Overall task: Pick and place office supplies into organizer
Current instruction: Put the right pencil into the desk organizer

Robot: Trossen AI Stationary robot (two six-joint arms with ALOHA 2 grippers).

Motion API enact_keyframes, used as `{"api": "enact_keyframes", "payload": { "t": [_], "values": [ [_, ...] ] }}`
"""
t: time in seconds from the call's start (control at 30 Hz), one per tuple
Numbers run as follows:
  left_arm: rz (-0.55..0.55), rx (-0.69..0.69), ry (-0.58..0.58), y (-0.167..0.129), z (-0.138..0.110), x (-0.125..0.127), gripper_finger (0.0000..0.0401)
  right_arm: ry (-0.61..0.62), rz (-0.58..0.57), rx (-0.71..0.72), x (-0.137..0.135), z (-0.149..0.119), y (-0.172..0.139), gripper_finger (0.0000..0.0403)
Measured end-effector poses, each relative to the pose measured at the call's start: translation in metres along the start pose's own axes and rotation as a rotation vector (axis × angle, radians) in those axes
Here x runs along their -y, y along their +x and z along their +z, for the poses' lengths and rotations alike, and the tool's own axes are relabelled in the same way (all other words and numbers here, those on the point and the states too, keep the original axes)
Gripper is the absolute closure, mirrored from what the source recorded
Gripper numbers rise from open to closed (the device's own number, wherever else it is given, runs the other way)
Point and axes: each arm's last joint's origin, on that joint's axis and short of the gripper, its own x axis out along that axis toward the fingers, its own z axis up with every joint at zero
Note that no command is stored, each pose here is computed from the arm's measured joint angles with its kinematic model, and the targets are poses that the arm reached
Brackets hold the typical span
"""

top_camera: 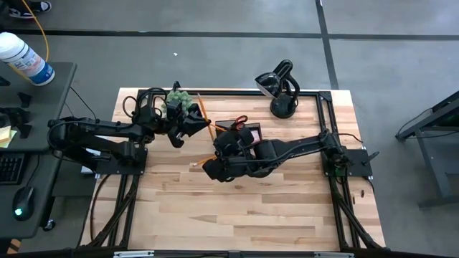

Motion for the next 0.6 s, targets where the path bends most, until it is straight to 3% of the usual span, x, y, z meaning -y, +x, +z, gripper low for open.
{"api": "enact_keyframes", "payload": {
  "t": [0.27, 0.6],
  "values": [
    [0.013, 0.008, 0.009, 0.0000, 0.0002, -0.0004, 0.0392, 0.000, -0.001, 0.001, 0.0000, 0.0000, 0.0000, 0.0379],
    [0.052, 0.032, 0.075, -0.0001, 0.0009, -0.0017, 0.0398, 0.001, 0.021, -0.017, -0.0013, -0.0008, -0.0007, 0.0274]
  ]
}}
